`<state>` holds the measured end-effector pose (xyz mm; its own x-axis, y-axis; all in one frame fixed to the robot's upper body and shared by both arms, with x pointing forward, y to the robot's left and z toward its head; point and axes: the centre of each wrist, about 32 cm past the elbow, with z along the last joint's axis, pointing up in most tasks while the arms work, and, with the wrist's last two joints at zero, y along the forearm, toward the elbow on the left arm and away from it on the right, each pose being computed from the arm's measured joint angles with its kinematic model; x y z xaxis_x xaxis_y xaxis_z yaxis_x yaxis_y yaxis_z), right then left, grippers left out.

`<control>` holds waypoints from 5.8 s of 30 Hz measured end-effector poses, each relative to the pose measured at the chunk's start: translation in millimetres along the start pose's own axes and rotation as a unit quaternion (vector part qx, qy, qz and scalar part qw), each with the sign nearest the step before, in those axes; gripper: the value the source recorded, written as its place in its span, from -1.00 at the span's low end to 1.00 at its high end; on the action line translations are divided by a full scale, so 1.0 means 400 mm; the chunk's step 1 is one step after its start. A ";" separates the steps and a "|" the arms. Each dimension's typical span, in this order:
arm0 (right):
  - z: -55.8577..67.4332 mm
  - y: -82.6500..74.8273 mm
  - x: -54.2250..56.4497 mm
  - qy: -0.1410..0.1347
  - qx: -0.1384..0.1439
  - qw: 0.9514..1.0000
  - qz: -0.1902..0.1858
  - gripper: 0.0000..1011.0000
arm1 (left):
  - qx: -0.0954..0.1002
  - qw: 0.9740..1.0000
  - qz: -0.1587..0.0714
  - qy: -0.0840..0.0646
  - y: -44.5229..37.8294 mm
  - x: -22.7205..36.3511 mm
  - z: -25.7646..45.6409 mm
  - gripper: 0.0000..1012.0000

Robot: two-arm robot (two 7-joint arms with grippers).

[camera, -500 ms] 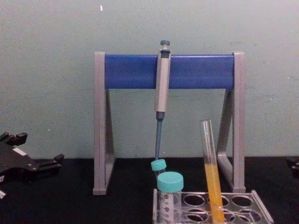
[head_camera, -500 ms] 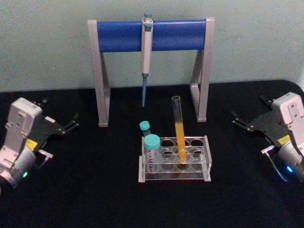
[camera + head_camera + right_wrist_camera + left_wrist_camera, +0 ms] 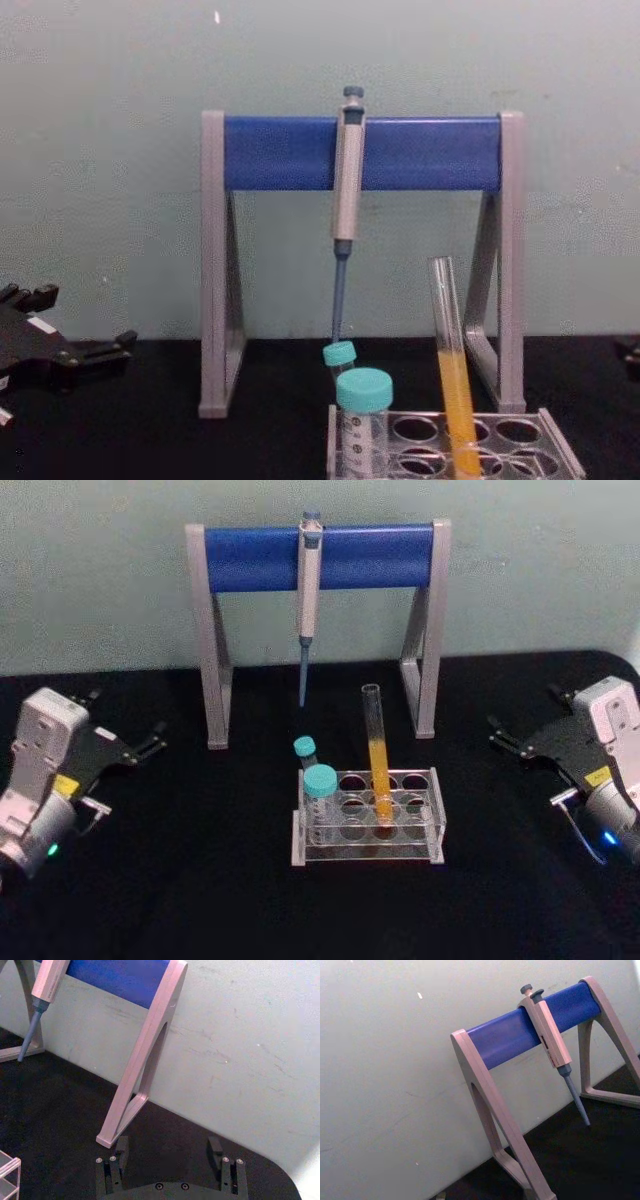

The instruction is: Pick up the test tube from the test tube rack, shake it, then place it back into the test tube rack.

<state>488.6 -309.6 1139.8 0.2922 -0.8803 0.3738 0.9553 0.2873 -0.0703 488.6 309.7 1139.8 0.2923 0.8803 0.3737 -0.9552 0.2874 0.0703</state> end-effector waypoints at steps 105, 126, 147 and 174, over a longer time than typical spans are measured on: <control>0.132 -0.085 -0.038 0.151 -0.026 0.967 0.205 0.98 | 0.000 1.000 0.000 0.000 0.000 0.000 0.000 0.98; 0.161 0.074 -0.075 0.155 -0.067 0.951 0.259 0.98 | 0.000 1.000 0.000 0.000 0.000 0.000 0.000 0.98; 0.165 0.134 -0.089 0.136 -0.056 0.953 0.266 0.98 | 0.000 1.000 0.000 0.000 0.000 0.000 0.000 0.98; 0.165 0.132 -0.088 0.137 -0.056 0.953 0.265 0.06 | 0.000 1.000 0.000 0.000 0.000 0.000 0.000 0.98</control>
<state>525.8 -238.8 1183.8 0.7207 -0.6932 0.0046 0.6653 0.6897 -0.2858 488.6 309.7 1139.8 0.2923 0.8802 0.3738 -0.9552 0.2874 0.0703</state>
